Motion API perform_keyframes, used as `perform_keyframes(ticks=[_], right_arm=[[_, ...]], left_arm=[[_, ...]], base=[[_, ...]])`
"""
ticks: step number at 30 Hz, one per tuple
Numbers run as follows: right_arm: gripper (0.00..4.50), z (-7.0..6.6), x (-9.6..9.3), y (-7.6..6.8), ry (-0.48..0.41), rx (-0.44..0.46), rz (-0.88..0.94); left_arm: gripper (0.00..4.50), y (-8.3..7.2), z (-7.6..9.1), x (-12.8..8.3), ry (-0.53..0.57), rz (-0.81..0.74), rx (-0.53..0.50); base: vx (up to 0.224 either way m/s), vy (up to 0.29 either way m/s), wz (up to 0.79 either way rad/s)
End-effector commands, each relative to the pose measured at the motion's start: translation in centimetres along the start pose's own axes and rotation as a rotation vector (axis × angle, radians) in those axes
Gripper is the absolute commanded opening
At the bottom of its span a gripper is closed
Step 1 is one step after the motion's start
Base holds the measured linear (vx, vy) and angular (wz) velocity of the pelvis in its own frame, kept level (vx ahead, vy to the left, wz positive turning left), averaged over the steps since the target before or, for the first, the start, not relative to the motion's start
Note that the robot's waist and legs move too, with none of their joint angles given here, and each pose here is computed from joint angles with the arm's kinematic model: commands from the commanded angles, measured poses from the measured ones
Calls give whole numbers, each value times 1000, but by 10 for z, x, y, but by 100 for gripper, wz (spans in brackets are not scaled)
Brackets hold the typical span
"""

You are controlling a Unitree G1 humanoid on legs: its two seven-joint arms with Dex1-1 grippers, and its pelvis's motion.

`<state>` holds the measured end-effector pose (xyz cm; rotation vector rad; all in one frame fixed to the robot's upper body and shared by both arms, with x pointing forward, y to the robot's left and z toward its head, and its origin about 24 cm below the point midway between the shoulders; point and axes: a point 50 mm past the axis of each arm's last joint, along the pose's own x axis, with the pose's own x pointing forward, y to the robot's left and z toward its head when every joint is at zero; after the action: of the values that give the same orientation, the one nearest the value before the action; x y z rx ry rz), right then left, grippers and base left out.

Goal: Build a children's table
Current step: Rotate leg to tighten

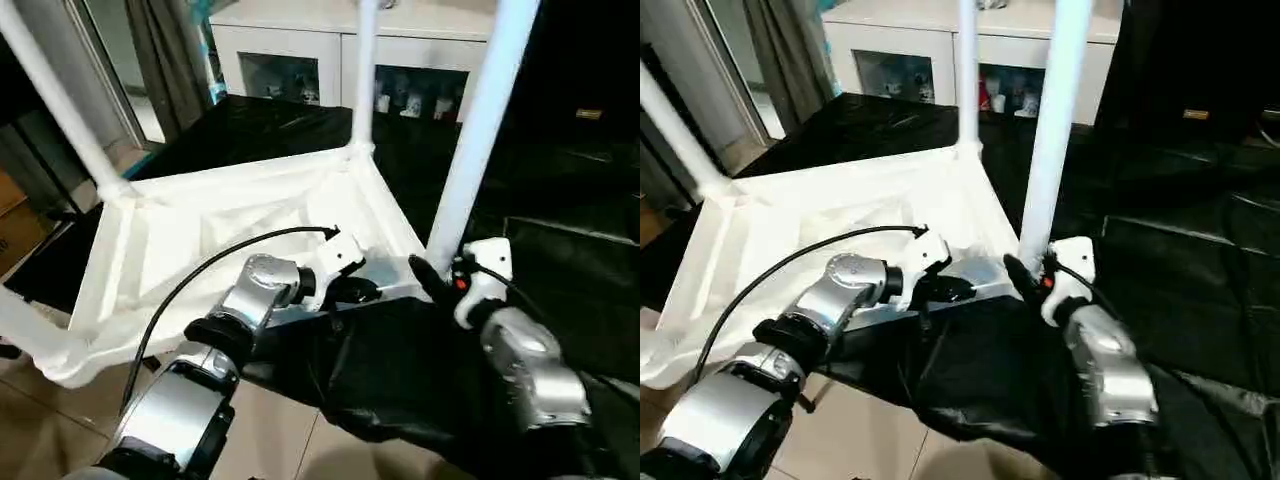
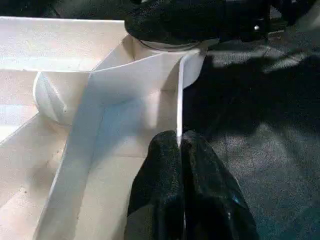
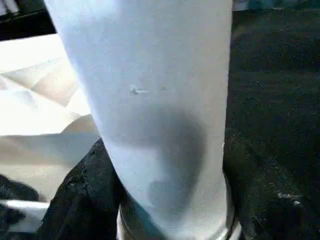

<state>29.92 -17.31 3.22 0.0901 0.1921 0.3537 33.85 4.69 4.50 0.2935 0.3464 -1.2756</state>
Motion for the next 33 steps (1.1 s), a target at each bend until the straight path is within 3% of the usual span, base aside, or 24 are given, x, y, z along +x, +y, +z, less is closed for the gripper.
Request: perform_keyframes(ticks=[1,5,10,12,14,19,21,27,31,33], right_arm=[[322,-38,4,37,143,101,152],[364,-34,-2,28,132,42,156],[364,-14,-36,16,142,-105,415],[364,2,-57,-3,156,-155,475],[364,12,-64,-17,158,-173,450],[364,38,-88,-49,187,-252,424],[364,45,-97,-55,204,-265,433],[364,54,-113,-52,246,-252,515],[364,53,-106,-36,215,-214,578],[369,50,-102,-25,211,-193,619]], left_arm=[[0,-9,24,19,-62,-24,77],[0,-7,21,16,-54,-23,88],[0,-6,19,13,-52,-29,108],[0,-6,18,11,-57,-37,120],[0,-6,18,11,-66,-47,127],[0,-9,16,10,-75,-75,135],[0,-10,15,9,-77,-90,143],[0,-13,15,5,-120,-119,155],[0,-16,20,4,-189,-120,127],[44,-17,24,1,-210,-136,103]], base=[[0,0,0],[0,0,0],[10,-2,3],[55,-8,13],[59,-9,3],[32,-4,-1],[0,0,0],[0,0,0],[0,0,0],[0,0,0]])
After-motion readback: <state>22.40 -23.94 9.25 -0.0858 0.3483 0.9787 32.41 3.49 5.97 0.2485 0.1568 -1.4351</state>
